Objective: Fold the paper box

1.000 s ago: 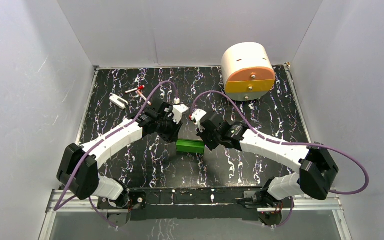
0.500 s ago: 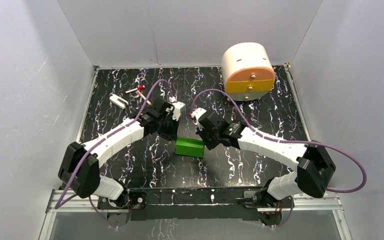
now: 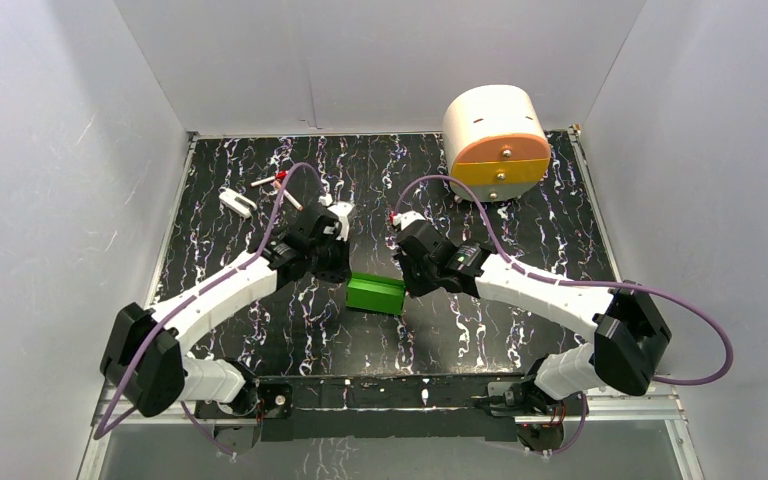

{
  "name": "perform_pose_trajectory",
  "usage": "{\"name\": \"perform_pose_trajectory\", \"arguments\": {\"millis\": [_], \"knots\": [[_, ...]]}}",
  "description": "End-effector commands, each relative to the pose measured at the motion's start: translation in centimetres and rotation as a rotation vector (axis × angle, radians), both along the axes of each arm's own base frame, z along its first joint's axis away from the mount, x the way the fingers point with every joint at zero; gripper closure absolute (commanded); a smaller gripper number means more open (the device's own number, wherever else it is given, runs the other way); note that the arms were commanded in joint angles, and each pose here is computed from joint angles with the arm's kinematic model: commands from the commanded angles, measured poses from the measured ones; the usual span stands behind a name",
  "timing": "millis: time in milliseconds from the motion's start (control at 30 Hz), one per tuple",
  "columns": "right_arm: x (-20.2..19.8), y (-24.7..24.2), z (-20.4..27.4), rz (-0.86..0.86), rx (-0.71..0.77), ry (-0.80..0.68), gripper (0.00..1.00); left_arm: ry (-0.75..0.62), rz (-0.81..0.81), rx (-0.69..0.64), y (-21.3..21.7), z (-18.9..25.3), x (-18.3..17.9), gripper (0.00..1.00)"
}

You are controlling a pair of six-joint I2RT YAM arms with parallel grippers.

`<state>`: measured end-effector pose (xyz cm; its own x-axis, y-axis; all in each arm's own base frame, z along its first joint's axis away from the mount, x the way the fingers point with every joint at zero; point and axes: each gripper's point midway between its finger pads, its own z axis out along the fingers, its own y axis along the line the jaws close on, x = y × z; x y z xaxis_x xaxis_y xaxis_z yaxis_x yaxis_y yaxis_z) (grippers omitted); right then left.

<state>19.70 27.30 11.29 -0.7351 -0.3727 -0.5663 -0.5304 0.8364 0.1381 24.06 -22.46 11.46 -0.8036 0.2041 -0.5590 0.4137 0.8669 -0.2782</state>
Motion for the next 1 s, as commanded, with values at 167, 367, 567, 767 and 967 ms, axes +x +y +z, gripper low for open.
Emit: {"name": "perform_pose_trajectory", "arguments": {"millis": [167,367,567,767,967], "knots": [[2.7,2.4,3.0,-0.248,0.155,-0.052,1.0,-0.085,0.081,-0.121,-0.4,2.2,-0.4,1.0],[3.2,2.3,2.4,-0.342,0.15,-0.035,1.0,-0.106,0.117,-0.129,-0.2,1.8,-0.5,1.0],[3.2,2.5,2.1,-0.385,0.15,-0.05,1.0,-0.138,0.163,-0.136,0.0,1.5,-0.2,1.0],[2.9,2.5,1.4,-0.423,0.143,-0.052,1.0,-0.152,0.18,-0.145,-0.1,1.4,-0.3,1.0],[2.8,2.7,1.4,-0.464,0.159,-0.032,1.0,-0.166,0.188,-0.139,-0.1,1.1,-0.5,1.0]]}}
